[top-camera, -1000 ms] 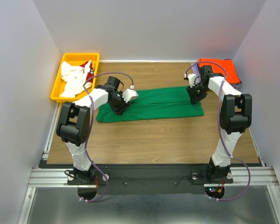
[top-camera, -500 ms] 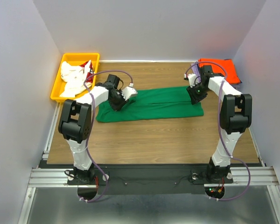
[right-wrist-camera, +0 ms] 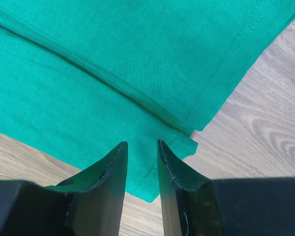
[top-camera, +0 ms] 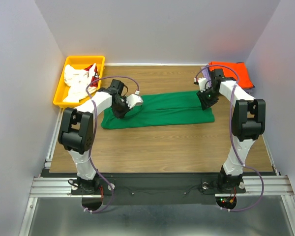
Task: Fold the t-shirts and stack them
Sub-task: Fold the tshirt
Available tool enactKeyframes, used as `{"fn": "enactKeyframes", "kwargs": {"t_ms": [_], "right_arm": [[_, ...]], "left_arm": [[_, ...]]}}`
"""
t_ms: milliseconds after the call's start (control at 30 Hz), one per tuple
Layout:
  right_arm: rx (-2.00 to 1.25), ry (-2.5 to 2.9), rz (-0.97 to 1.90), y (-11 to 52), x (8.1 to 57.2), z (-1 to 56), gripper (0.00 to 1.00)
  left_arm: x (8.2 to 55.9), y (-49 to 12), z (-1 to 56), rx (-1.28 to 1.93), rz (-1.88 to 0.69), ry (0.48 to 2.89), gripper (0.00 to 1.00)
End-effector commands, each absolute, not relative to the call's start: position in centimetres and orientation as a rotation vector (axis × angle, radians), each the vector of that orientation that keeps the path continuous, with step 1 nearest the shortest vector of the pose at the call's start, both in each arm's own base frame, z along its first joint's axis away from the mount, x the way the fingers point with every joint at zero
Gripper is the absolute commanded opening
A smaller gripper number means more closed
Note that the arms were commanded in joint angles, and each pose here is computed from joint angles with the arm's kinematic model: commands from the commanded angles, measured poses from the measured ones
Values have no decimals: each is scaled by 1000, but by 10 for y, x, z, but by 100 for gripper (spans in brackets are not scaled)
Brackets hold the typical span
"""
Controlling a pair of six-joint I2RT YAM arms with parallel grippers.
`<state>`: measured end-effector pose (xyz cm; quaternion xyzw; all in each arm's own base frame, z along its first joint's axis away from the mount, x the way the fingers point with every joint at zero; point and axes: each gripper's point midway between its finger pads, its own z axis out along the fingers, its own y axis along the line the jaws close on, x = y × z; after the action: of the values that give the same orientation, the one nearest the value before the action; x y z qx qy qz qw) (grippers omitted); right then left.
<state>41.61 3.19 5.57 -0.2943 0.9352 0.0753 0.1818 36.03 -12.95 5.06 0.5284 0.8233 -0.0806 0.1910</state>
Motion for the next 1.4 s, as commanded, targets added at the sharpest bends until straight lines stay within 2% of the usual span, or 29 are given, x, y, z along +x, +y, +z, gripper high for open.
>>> {"fn": "enactKeyframes", "kwargs": {"t_ms": [0,133,167,200,233,300,500,667,867,967,1000,1167,1367], "right_arm": [[-835,2611,183,27,417,66,36],[-831,2614,198,29,418,64,36],[-831,2614,199,29,418,64,36],[-827,2617,198,29,418,64,36],[-829,2613,201,30,418,65,36],[-825,2615,204,29,417,65,36],[-816,2617,215,31,415,65,36],[-796,2620,249,35,416,63,36],[-795,2612,249,36,418,66,34],[-803,2613,241,34,417,66,34],[-805,2614,239,34,416,66,34],[-807,2618,246,35,412,64,34],[-813,2628,250,34,410,60,34]], "left_arm": [[343,-108,65,1546,-155,2304,0],[342,-96,54,1549,-104,2341,2],[343,-96,53,1549,-104,2341,7],[344,-98,53,1547,-104,2337,24],[348,-100,57,1538,-112,2323,31],[352,-110,69,1520,-163,2280,38],[374,-151,117,1417,-344,2131,40],[403,-180,132,1224,-463,2140,40],[414,-206,119,1079,-633,2216,34],[405,-221,117,994,-780,2261,41],[403,-223,112,954,-811,2278,48],[397,-230,108,759,-892,2337,49],[403,-231,107,667,-874,2324,48]]}}
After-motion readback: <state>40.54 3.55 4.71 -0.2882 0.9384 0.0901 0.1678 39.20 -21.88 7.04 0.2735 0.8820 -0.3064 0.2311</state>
